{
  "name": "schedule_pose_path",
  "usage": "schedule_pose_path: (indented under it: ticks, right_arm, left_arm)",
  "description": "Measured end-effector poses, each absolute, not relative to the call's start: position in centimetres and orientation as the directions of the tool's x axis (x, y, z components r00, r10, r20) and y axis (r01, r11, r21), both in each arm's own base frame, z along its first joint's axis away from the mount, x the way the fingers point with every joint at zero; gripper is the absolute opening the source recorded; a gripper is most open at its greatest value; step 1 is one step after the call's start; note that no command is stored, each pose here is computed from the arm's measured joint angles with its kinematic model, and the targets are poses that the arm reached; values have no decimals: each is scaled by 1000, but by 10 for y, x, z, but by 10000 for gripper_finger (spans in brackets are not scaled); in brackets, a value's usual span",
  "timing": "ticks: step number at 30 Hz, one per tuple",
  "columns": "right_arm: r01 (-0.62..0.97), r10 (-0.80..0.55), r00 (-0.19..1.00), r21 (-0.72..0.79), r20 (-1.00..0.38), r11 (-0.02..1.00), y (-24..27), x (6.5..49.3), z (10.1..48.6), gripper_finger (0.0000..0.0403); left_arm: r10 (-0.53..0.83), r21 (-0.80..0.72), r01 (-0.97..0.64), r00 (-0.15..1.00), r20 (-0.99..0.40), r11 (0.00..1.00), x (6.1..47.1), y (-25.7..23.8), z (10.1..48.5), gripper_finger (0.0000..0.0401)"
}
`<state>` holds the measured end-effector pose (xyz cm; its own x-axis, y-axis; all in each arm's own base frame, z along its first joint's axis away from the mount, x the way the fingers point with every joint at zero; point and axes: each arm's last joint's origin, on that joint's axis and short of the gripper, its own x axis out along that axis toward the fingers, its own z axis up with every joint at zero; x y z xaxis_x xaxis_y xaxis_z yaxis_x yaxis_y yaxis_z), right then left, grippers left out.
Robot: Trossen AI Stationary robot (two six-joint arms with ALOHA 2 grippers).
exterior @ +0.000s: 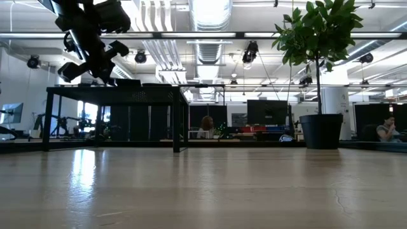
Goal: Pick & Place Mini shaped plates
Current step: Stack the leaf shaped plate on top of the stacked leaf shaped plate on the shelf
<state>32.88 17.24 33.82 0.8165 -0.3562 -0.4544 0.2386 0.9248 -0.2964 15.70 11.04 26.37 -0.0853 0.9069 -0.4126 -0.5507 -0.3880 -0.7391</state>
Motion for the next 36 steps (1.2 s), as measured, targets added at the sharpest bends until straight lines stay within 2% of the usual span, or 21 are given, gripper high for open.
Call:
schedule_pose_path:
  ticks: [7, 12, 21, 36]
  right_arm:
    - [234, -347, 824, -288, -448, 929, 175, 328, 339, 72]
    - [229, -342, 827, -288, -447, 930, 177, 327, 339, 72]
    - [229, -342, 827, -289, -447, 930, 177, 327, 339, 72]
    - [229, -342, 827, -288, -446, 930, 177, 327, 339, 72]
  left_arm:
    - [915, -793, -485, -39, -402, -369, 161, 114, 268, 15]
    - [922, -763, -537, -74, -381, -359, 160, 115, 268, 23]
    - [922, -761, -539, -79, -380, -360, 159, 116, 268, 40]
    - [925, -758, -543, -103, -367, -361, 159, 117, 267, 18]
